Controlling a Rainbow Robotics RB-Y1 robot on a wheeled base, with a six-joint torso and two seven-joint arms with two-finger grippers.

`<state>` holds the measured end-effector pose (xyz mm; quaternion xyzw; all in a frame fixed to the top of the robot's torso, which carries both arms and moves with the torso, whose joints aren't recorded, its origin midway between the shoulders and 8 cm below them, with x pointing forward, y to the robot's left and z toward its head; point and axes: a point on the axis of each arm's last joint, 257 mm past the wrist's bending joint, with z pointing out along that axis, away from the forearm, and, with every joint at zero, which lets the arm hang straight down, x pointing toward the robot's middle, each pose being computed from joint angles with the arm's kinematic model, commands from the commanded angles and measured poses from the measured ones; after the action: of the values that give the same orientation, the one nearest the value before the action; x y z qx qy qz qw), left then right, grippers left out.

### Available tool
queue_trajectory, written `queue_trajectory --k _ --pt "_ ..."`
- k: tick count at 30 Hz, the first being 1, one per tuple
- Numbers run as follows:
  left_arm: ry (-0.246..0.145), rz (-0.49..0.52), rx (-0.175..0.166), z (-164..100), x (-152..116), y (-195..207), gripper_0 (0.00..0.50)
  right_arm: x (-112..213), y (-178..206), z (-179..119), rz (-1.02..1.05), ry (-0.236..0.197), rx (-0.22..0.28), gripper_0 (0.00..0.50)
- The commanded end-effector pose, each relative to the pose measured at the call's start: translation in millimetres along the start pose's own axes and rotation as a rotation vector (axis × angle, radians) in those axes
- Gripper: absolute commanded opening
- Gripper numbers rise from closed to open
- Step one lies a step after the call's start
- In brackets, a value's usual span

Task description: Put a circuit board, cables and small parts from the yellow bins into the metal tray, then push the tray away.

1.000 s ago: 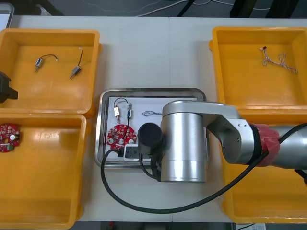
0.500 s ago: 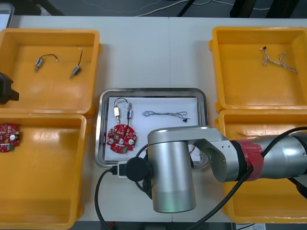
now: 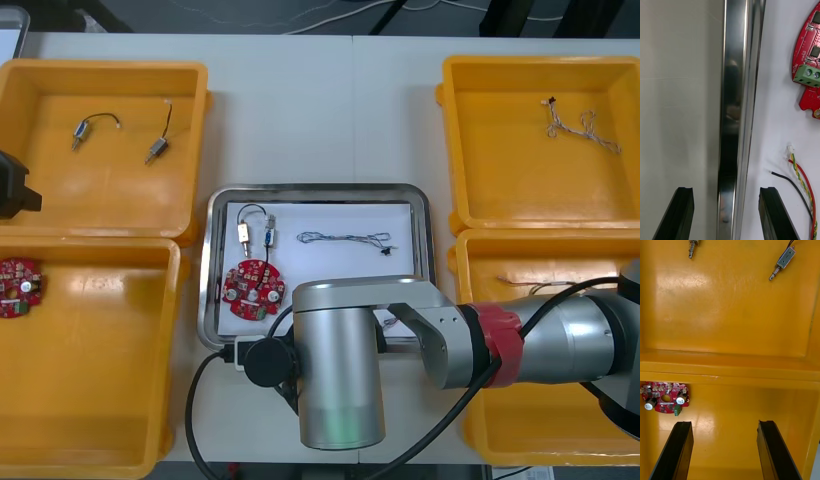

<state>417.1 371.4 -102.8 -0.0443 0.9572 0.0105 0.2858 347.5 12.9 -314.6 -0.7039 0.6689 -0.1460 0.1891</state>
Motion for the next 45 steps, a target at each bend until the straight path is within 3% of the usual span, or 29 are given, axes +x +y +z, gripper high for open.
queue_trajectory --k 1,10,12,13,14,15,20,31,38,45 --pt "0.003 -0.021 -0.021 -3 4 2 0.500 -12 17 3 0.007 -0.031 -0.015 0.500" --pt "0.004 -0.015 -0.021 -4 4 2 0.500 -11 20 6 0.016 -0.031 -0.015 0.500" --pt "0.004 -0.015 -0.021 -4 4 2 0.500 -10 20 6 0.016 -0.030 -0.013 0.375" --pt "0.004 -0.015 -0.021 -4 4 2 0.500 -10 19 6 0.016 -0.028 -0.010 0.268" --pt "0.004 -0.015 -0.021 -4 4 2 0.500 -9 17 6 0.016 -0.027 -0.005 0.111" --pt "0.004 -0.015 -0.021 -4 4 2 0.500 -9 15 6 0.017 -0.028 0.001 0.002" --pt "0.004 -0.015 -0.021 -4 4 2 0.500 -1 -1 6 0.017 -0.018 0.032 0.000" --pt "0.004 -0.015 -0.021 -4 4 2 0.500 19 -69 -5 0.033 -0.009 0.158 0.000" --pt "0.004 -0.015 -0.021 -4 4 2 0.500 26 -94 -12 0.056 -0.001 0.166 0.000" --pt "0.004 -0.015 -0.021 -4 4 2 0.500 26 -124 -16 0.041 0.010 0.216 0.000"
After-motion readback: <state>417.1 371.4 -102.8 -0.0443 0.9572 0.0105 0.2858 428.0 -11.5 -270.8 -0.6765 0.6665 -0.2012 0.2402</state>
